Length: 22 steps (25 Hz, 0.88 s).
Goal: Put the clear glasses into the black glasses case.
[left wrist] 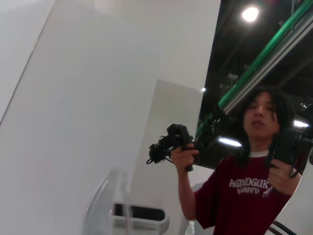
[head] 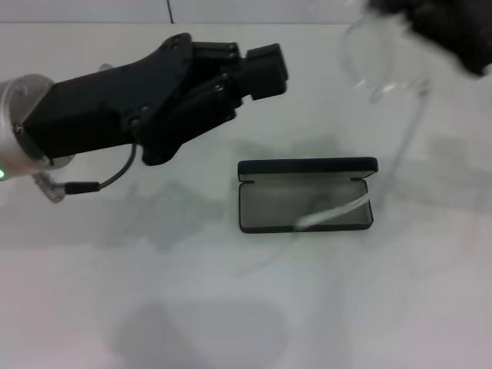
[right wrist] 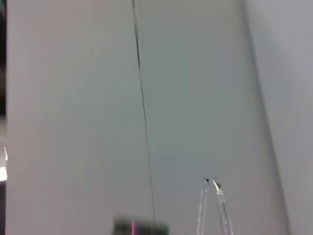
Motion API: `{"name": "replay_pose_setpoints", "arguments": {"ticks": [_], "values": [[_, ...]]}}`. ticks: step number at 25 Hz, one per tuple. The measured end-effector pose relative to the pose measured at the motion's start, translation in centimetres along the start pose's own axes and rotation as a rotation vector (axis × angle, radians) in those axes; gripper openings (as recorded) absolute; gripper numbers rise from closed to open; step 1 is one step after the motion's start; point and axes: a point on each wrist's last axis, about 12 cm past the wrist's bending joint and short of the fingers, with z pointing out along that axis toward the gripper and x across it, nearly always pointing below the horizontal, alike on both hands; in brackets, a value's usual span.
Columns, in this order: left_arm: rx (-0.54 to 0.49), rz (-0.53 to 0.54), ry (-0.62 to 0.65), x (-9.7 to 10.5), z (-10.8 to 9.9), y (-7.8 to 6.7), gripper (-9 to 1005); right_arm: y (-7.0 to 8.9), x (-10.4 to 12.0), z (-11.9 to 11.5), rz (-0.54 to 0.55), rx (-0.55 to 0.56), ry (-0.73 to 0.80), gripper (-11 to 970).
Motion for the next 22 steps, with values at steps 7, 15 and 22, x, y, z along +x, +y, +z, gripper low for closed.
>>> {"name": "replay_pose_setpoints", "arguments": {"ticks": [7,15,22], "values": [[0.012,0.029,-0.019,0.3,-0.6,-0.8,70,0.9,-2.6,-4.9,0.015,0.01,-0.328,67],[0.199,0.018,0.026,2.0,3.8,-0.3,69,0.6,-1.7,-4.1,-0.029,0.03,-0.55,68],[0.302,0.051,-0.013,2.3,7.0,0.3,69,-0.5,0.3,0.1,-0.039,0.006,-0.537,69]]}}
